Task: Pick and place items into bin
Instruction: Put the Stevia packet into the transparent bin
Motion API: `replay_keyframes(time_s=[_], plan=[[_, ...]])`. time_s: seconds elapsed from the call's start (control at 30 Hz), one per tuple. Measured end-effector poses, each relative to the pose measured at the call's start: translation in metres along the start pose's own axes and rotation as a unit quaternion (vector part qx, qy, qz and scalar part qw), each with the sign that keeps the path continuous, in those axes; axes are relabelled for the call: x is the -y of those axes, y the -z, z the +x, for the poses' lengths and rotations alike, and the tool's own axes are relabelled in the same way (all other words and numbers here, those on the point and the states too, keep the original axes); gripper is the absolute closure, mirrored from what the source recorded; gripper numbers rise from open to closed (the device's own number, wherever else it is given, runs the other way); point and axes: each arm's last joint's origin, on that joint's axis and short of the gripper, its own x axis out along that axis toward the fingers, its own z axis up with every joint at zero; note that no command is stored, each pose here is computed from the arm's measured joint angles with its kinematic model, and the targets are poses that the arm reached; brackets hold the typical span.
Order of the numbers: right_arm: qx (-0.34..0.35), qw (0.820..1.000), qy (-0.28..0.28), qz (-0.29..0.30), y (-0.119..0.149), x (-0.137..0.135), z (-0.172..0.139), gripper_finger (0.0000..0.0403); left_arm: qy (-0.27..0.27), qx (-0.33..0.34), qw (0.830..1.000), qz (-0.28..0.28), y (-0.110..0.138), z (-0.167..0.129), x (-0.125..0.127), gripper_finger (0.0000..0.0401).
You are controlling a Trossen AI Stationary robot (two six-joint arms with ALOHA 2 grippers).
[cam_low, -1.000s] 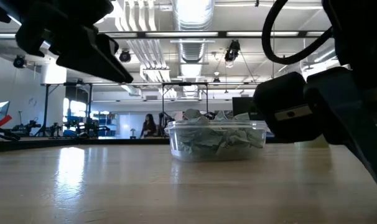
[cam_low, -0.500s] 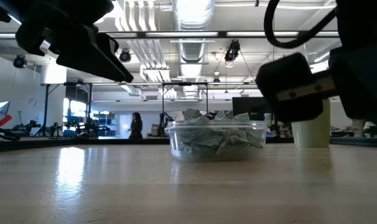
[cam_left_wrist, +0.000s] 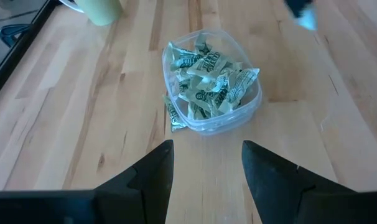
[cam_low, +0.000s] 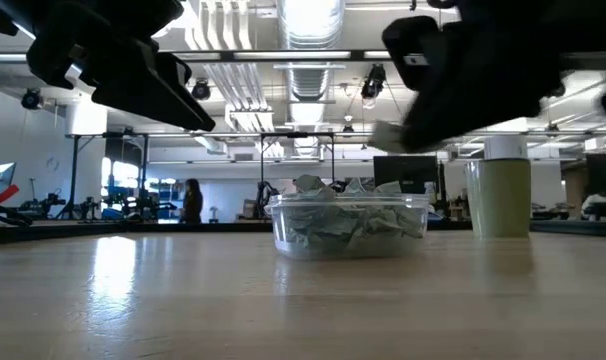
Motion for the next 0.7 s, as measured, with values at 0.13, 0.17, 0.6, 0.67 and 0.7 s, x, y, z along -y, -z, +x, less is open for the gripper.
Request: replay_keyframes(time_s=[0.13,0.17,0.6,0.67,0.7], plan=[[-0.011,0.999,0.05,0.013,0.003,0.023,0.006,0.0392,0.0,0.0,1.0,0.003,0.0,0.0,0.0,0.0228],[-0.016,0.998,0.056,0.021,0.006,0.029,0.008,0.0392,0.0,0.0,1.0,0.004,0.0,0.0,0.0,0.0228],[-0.036,0.993,0.082,0.079,0.018,0.064,0.017,0.0383,0.0,0.0,1.0,0.004,0.0,0.0,0.0,0.0228],[-0.037,0.993,0.076,0.079,0.018,0.064,0.017,0.0368,0.0,0.0,1.0,0.004,0.0,0.0,0.0,0.0228],[-0.037,0.993,0.075,0.079,0.018,0.063,0.017,0.0358,0.0,0.0,1.0,0.004,0.0,0.0,0.0,0.0228]])
